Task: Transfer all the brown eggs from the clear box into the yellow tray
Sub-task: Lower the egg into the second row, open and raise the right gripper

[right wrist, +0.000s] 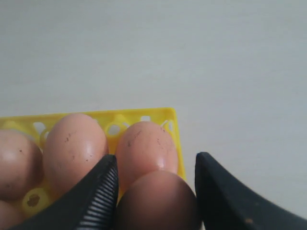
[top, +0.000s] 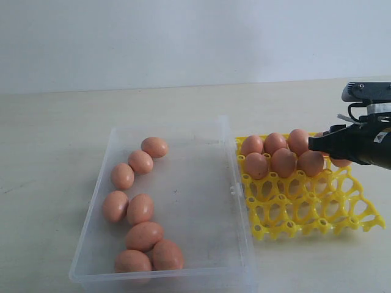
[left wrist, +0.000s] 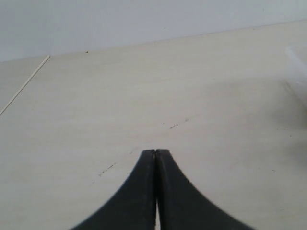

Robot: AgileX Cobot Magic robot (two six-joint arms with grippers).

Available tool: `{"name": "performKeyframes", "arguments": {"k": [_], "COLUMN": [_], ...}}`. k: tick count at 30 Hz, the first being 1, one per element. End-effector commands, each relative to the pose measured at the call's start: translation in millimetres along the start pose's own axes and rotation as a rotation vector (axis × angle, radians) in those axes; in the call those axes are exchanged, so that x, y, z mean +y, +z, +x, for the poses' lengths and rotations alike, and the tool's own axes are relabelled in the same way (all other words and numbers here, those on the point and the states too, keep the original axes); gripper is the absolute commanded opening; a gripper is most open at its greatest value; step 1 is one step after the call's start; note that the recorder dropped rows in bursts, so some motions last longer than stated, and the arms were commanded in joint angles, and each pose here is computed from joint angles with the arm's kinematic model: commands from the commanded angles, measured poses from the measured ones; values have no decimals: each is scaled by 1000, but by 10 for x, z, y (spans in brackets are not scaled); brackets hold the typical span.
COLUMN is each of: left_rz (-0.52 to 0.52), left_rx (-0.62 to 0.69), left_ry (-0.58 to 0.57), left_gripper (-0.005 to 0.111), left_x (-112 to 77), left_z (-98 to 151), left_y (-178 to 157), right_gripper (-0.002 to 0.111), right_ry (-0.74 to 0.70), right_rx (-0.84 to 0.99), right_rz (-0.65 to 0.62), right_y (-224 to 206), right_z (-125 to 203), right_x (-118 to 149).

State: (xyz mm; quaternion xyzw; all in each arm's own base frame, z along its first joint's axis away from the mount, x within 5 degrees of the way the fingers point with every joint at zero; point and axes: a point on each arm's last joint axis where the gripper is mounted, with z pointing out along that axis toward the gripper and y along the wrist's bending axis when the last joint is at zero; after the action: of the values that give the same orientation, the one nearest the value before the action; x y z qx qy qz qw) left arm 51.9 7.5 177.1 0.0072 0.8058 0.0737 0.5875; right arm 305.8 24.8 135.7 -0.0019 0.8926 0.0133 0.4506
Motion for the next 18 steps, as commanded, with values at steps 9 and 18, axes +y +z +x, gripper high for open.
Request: {"name": "performKeyframes", "arguments": {"k": [9,18], "left_rz": [4,4], "left_rx": [-13,-13], "left_ry": [-2,-2], "left_gripper": [0,0], "left_x": [-1,-1], "left_z": [-21,-21], "left_y": [-4,-4], "right_gripper": [0,0], "right_ry": [-12,-7], "right_rx": [-46,-47], "right_rz": [-1,-8], "right_y": [19,19], "right_z": [-8,-10], "right_x": [-6,0]}}
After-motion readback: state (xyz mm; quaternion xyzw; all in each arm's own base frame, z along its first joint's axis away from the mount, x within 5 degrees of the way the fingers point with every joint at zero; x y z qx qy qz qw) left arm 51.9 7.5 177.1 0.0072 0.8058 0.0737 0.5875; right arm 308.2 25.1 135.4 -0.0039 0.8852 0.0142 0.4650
